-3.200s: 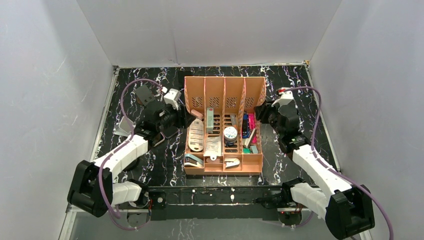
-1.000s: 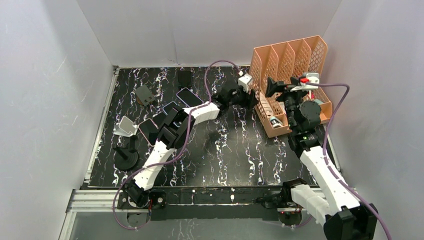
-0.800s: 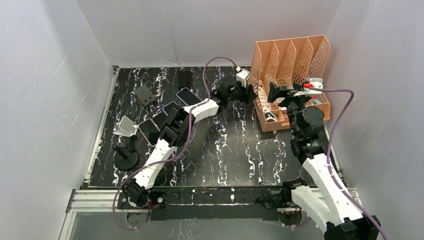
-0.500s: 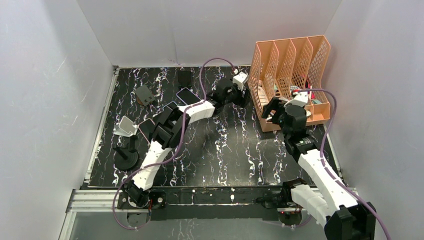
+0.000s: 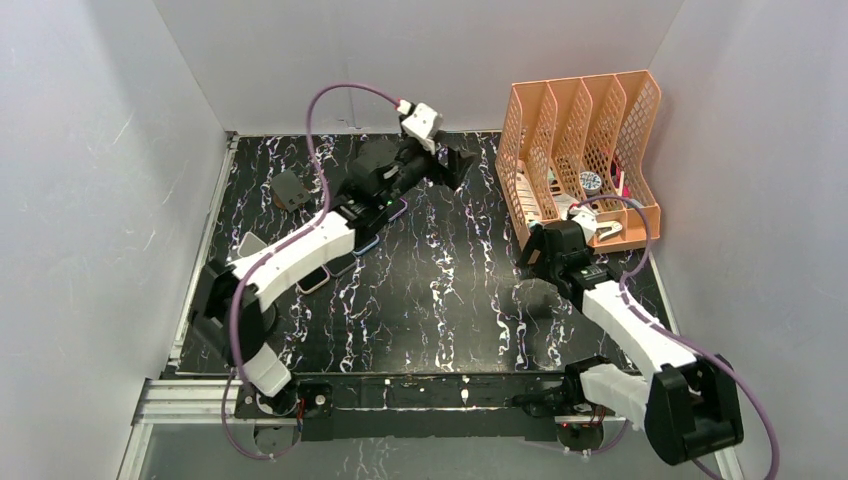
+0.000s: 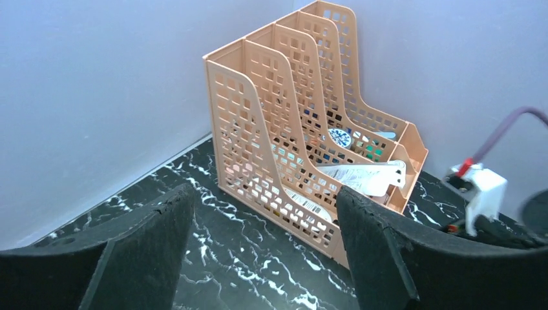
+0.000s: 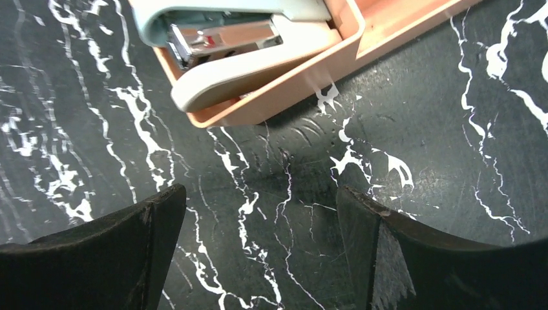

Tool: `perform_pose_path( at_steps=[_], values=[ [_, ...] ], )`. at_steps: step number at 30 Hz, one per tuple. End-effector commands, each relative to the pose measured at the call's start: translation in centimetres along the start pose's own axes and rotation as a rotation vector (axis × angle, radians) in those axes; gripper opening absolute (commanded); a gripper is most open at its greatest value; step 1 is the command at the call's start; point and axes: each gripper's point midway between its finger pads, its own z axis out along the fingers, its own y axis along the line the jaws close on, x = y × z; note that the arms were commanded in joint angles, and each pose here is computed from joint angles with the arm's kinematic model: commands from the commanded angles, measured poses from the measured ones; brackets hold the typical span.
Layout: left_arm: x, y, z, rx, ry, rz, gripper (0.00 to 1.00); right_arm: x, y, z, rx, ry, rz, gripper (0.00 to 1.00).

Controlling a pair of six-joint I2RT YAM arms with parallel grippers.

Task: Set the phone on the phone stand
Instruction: Move the distractor to the corner of the board.

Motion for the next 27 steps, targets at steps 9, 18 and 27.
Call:
perform_pose_path(
  at_steps=[9, 18, 27],
  values=[
    [-0.8, 4.2, -14.3, -0.266, 0.23, 0.202, 0.88, -2.1, 1.6, 4.9, 0.059, -0.052, -0.006, 0.94],
    [3.8, 9.0, -25.1, -0.51, 0.459, 0.193, 0.89, -5.1, 3.5, 8.1, 0.073, -0.112, -0.036, 0.96],
    [7.1, 15.2, -32.1, -0.747, 0.577, 0.042, 0.91, -8.9, 4.2, 12.0, 0.054, -0.123, -0.004, 0.98]
  ],
)
